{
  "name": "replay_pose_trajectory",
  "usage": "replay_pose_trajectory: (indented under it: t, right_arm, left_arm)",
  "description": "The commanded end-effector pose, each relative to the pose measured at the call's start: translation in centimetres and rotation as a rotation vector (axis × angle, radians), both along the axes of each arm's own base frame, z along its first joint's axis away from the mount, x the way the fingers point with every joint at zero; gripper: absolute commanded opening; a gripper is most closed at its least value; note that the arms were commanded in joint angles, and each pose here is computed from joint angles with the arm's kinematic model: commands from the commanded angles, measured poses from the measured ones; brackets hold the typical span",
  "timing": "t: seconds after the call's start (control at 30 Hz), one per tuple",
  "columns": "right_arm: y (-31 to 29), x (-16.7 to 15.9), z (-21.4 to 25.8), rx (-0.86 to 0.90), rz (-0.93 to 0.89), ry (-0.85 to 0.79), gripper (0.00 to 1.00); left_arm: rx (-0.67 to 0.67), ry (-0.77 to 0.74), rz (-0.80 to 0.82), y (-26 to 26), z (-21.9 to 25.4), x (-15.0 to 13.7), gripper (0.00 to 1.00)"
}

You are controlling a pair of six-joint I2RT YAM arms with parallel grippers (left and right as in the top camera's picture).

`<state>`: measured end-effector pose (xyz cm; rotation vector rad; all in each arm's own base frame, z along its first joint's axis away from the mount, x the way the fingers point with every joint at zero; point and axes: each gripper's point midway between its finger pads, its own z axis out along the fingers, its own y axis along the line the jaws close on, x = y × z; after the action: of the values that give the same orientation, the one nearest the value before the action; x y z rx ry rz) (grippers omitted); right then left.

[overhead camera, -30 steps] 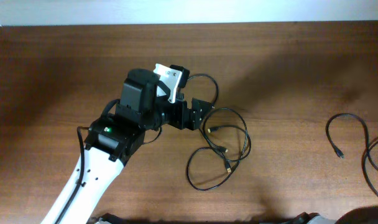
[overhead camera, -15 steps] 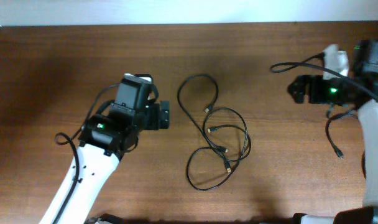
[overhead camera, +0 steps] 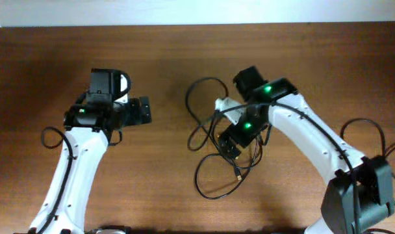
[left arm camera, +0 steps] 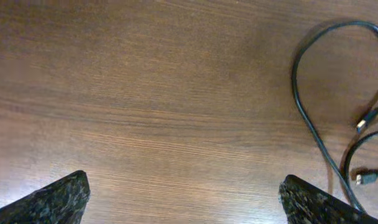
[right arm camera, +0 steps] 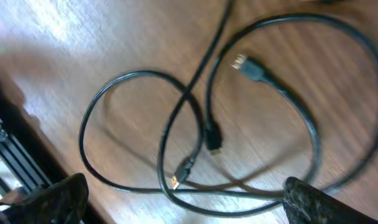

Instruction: Untangle cables

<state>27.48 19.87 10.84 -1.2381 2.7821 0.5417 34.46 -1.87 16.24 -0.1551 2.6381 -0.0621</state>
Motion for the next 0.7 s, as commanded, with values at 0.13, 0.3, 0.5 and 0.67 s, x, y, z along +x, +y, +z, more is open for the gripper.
replay_pose_trajectory:
  t: [0.13,0.3,0.5,0.67]
  right_arm:
    - [2.7,-5.2,-5.2,0.055,0.118,0.09,0.99]
    - [2.6,-6.3,-7.4,0.052,0.058,0.122,0.42]
    - [4.6,-2.8,1.8,0.091,0.03,0.038,0.04]
    - [2.8,4.2,21.3,0.062,-0.053,-0.498,0.04]
  left_arm:
    - [0.001,0.0,-0.114,-0.7,-0.1,0.0,0.99]
    - [0.001,0.0,-0.114,-0.7,-0.1,0.0,0.99]
    - [0.001,0.0,-0.114,-0.7,-0.1,0.0,0.99]
    - [0.001,0.0,-0.114,-0.7,-0.1,0.0,0.99]
